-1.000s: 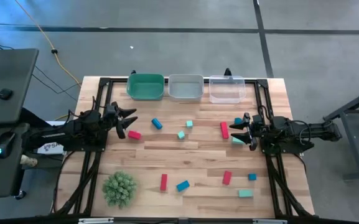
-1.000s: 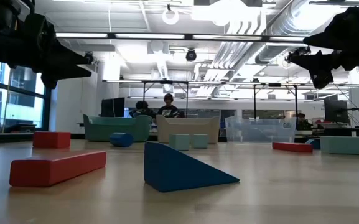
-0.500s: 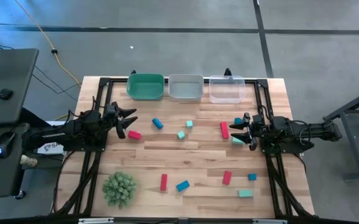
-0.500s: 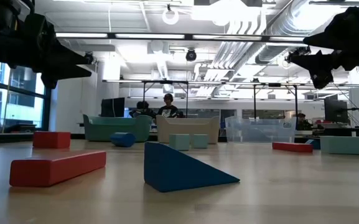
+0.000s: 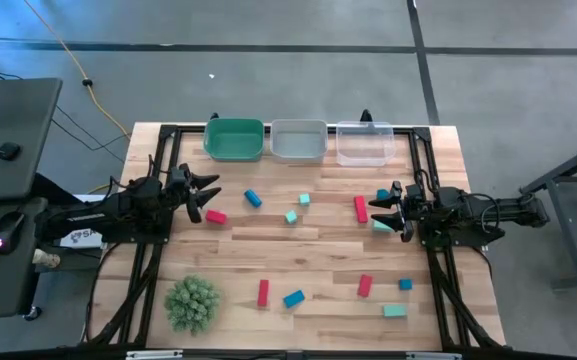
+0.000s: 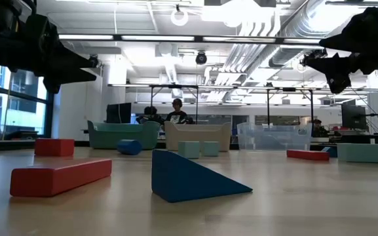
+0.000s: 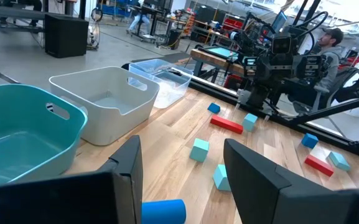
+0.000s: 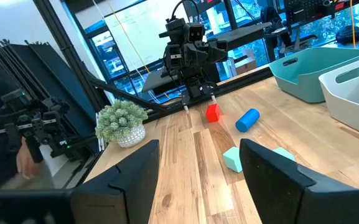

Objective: Sort & place blocks by color

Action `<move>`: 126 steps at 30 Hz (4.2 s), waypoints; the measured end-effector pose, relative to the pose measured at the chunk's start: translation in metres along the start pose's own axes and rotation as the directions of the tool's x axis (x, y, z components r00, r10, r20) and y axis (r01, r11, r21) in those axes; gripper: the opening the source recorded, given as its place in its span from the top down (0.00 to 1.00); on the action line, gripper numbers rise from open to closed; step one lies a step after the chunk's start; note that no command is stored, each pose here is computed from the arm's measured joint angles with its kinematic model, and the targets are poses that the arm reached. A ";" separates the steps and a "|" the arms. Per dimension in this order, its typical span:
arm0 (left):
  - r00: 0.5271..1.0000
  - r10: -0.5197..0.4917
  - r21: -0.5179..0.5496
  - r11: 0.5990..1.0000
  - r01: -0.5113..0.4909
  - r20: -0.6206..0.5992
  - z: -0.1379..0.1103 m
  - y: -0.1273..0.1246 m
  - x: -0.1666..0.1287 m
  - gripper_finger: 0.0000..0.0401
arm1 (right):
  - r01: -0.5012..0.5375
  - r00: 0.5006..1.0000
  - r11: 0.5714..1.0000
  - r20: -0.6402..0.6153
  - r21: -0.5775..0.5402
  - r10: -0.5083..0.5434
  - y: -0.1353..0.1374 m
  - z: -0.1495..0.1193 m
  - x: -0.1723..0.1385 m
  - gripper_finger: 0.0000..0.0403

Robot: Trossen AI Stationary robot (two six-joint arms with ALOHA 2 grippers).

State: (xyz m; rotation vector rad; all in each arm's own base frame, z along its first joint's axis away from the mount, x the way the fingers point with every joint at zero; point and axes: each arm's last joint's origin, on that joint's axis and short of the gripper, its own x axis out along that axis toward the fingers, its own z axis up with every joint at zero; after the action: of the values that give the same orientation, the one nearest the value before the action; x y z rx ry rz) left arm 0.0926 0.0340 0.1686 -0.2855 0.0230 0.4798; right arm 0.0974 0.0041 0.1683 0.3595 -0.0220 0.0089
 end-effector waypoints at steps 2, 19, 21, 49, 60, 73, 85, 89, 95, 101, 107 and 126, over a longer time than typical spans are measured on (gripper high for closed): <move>1.000 0.000 0.000 1.000 0.000 -0.001 0.000 0.000 0.000 0.63 | 0.000 1.000 1.000 0.000 0.000 0.000 0.000 0.000 0.000 0.47; 1.000 0.000 0.000 1.000 0.000 0.000 0.000 0.000 0.000 0.63 | 0.000 1.000 1.000 0.001 0.000 0.000 0.000 0.000 0.000 0.47; 1.000 0.000 0.000 1.000 0.000 0.000 0.000 0.000 0.000 0.63 | 0.000 1.000 1.000 0.000 0.000 0.000 0.000 0.000 0.000 0.47; 1.000 0.000 0.000 1.000 0.000 0.000 0.000 0.000 0.000 0.63 | 0.004 1.000 1.000 0.006 0.000 -0.004 0.000 0.000 0.000 0.47; 1.000 0.000 0.000 1.000 0.000 0.000 0.000 0.000 0.000 0.63 | -0.012 0.999 1.000 0.049 0.029 0.011 0.001 0.005 0.000 0.47; 1.000 0.000 0.000 1.000 0.000 -0.001 0.000 0.000 0.000 0.63 | -0.022 0.996 0.999 0.088 -0.034 0.025 0.014 0.040 -0.010 0.47; 1.000 0.000 0.000 1.000 0.000 0.000 0.000 0.000 0.000 0.63 | 0.066 0.992 0.992 0.116 -0.111 -0.053 0.029 0.090 -0.031 0.47; 1.000 0.000 0.000 1.000 0.000 0.000 0.000 0.000 0.000 0.63 | 0.083 0.989 0.985 0.134 -0.152 -0.062 0.037 0.112 -0.032 0.47; 1.000 0.000 0.000 1.000 0.000 -0.001 0.000 0.000 0.000 0.63 | 0.197 0.980 0.942 0.061 -0.271 -0.188 0.046 0.140 -0.016 0.47; 1.000 0.000 0.000 1.000 0.000 -0.001 0.000 0.000 0.000 0.63 | 0.240 0.955 0.911 -0.089 -0.334 -0.284 0.054 0.162 0.009 0.47; 1.000 0.000 0.000 1.000 0.000 -0.001 0.000 0.000 0.000 0.63 | 0.241 0.906 0.890 -0.238 -0.387 -0.349 0.062 0.179 0.037 0.47; 1.000 0.000 0.000 1.000 0.000 0.000 0.000 0.000 0.000 0.63 | 0.246 0.796 0.821 -0.376 -0.515 -0.474 0.064 0.204 0.135 0.47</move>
State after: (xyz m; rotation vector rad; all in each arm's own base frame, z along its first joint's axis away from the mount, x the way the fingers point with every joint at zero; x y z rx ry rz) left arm 0.0926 0.0340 0.1686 -0.2856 0.0229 0.4798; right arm 0.2270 -0.0070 0.3849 -0.1153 0.5539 -0.2963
